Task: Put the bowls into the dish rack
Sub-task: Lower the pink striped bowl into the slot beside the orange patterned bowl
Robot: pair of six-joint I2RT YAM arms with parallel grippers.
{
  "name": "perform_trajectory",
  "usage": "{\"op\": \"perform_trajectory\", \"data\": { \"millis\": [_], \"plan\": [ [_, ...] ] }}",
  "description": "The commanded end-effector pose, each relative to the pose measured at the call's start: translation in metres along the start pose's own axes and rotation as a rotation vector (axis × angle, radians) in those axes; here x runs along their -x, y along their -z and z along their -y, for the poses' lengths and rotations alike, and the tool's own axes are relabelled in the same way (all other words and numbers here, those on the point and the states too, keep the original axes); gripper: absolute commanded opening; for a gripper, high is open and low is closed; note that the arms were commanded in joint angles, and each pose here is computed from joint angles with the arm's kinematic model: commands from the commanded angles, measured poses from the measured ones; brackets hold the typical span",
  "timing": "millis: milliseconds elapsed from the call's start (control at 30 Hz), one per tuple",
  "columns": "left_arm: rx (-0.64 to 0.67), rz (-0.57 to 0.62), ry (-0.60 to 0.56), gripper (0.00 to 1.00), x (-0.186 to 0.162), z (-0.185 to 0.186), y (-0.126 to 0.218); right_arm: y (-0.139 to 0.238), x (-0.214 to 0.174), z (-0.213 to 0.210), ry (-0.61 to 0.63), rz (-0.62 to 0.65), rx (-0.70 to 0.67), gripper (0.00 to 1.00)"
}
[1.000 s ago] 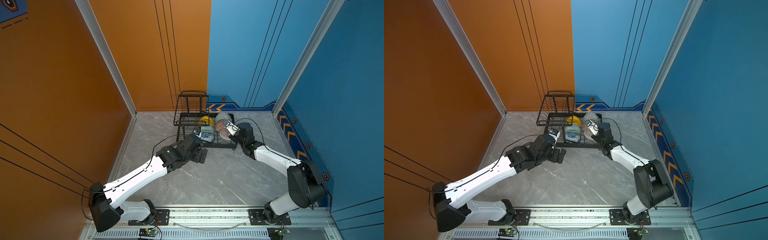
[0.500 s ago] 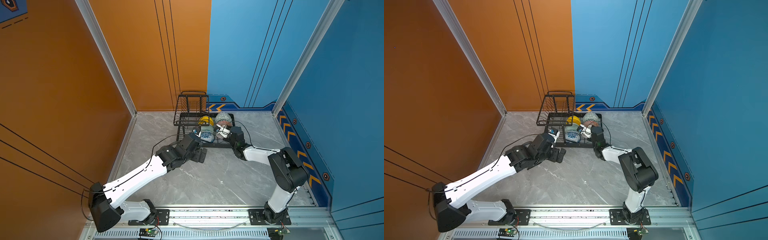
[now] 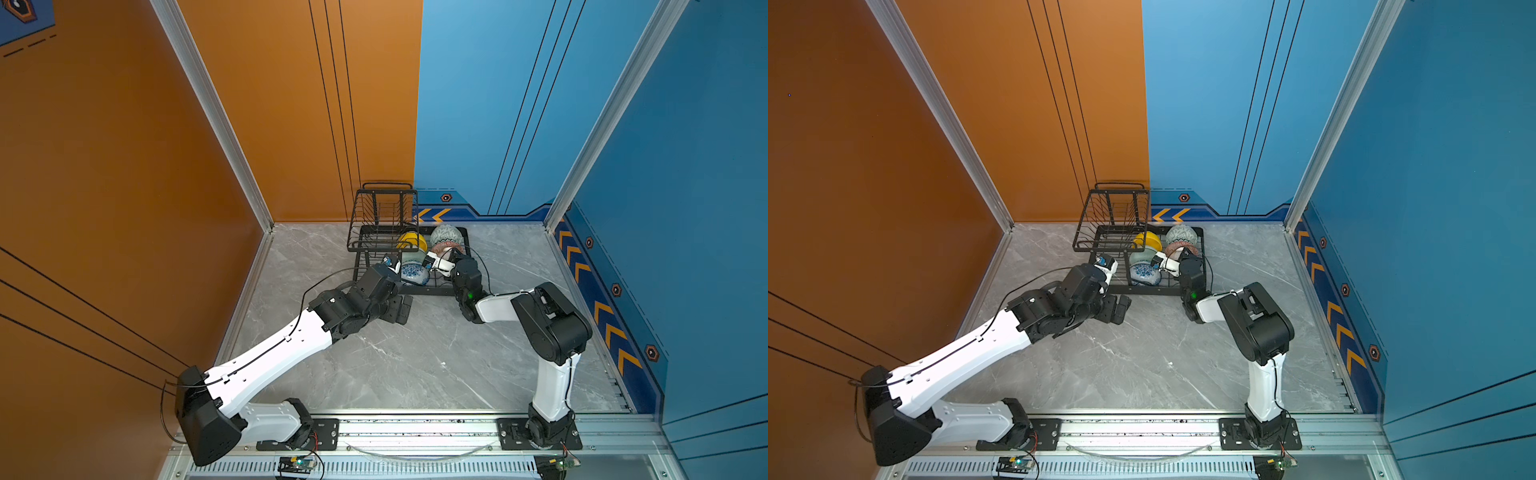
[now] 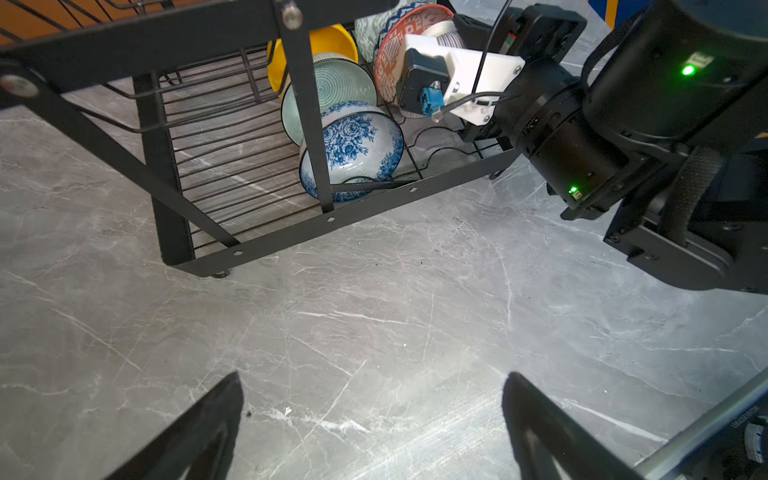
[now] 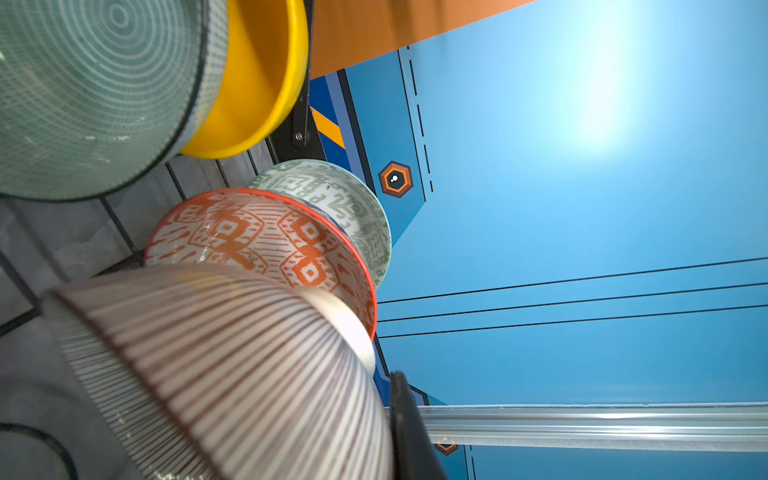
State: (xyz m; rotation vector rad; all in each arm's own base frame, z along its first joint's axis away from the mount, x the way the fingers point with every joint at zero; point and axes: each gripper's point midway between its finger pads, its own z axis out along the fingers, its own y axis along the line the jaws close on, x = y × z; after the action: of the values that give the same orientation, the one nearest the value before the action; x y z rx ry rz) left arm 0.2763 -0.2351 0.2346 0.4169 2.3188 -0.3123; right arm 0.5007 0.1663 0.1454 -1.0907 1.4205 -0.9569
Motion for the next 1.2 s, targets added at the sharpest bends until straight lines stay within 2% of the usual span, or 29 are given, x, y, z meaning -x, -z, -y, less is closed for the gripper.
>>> {"op": "perform_trajectory", "data": {
  "millis": [0,567,833,1167],
  "plan": [
    [-0.025,0.014,0.0,0.98,0.007,0.0,0.008,-0.003,0.003,0.03,-0.033,0.005,-0.118,0.0],
    [-0.046,0.006,0.01,0.98,0.008,-0.003,0.004,-0.001,-0.006,-0.007,-0.069,0.039,-0.013,0.0],
    [-0.051,0.007,0.015,0.98,0.008,-0.004,0.003,0.003,-0.008,-0.029,-0.096,0.046,0.155,0.0],
    [-0.052,0.012,0.022,0.98,0.007,-0.006,0.005,0.001,-0.008,-0.039,-0.146,0.036,0.239,0.0]
  ]
}}
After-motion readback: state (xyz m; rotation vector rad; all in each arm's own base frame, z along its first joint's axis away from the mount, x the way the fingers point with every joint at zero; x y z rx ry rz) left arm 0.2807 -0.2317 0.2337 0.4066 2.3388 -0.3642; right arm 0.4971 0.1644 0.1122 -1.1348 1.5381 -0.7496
